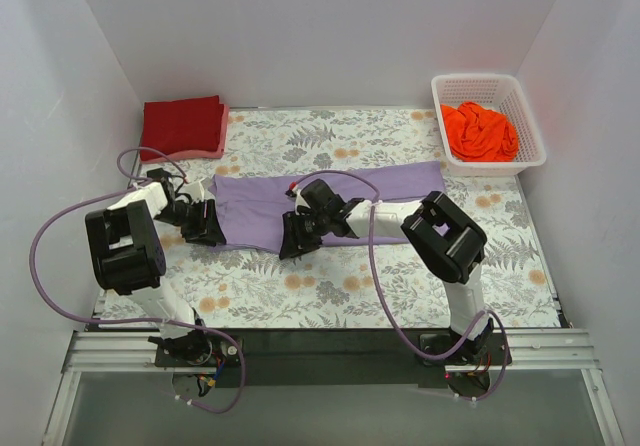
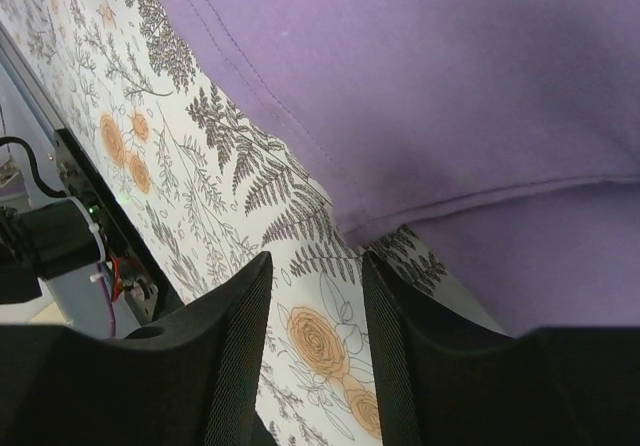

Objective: Fold and stack the t-shirts
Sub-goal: Fold the tshirt

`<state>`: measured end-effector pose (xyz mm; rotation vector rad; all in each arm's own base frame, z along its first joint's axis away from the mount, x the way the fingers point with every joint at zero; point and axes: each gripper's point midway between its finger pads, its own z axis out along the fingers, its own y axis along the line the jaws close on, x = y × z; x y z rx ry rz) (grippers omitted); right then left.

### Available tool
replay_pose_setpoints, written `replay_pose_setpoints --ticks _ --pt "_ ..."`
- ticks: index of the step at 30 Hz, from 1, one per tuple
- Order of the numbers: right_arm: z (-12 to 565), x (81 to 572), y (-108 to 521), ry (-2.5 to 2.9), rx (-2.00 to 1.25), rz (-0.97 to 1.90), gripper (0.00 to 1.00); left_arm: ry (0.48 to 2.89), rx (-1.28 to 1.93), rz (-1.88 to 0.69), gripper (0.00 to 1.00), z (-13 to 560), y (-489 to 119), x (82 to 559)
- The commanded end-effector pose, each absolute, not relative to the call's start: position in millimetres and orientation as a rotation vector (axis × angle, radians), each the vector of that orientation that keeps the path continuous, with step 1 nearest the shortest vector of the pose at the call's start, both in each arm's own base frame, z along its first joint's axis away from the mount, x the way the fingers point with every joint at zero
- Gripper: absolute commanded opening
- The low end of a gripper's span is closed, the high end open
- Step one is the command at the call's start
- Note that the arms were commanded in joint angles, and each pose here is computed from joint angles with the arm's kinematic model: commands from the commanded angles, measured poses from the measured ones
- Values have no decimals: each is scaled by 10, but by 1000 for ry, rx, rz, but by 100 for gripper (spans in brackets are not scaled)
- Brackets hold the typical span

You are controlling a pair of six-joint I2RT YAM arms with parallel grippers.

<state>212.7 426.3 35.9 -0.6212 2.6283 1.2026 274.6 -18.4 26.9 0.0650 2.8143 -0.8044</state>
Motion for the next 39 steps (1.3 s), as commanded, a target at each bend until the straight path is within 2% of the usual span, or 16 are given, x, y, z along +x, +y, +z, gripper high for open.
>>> replay_pose_setpoints --ticks 1,6,14,16,20,26,39 --pt "147 2215 4282 2680 -515 1085 48 2765 112 -750 42 303 -158 2805" --pt "-20 2188 4222 2753 -467 1032 47 2768 111 -733 42 297 -143 2782" --pt "-172 2187 4075 2836 -373 978 38 2797 110 -717 44 252 -126 2725" --pt "-170 2184 4003 2849 -344 955 40 2795 119 -729 44 278 -136 2724" --pt "-116 2142 3807 2870 -284 874 50 2786 131 -722 44 306 -122 2768" --pt "-249 2237 3664 2918 -149 676 49 2780 130 -718 44 326 -108 2828" --pt "-372 2268 3868 2944 -205 657 43 2788 120 -711 45 274 -116 2758"
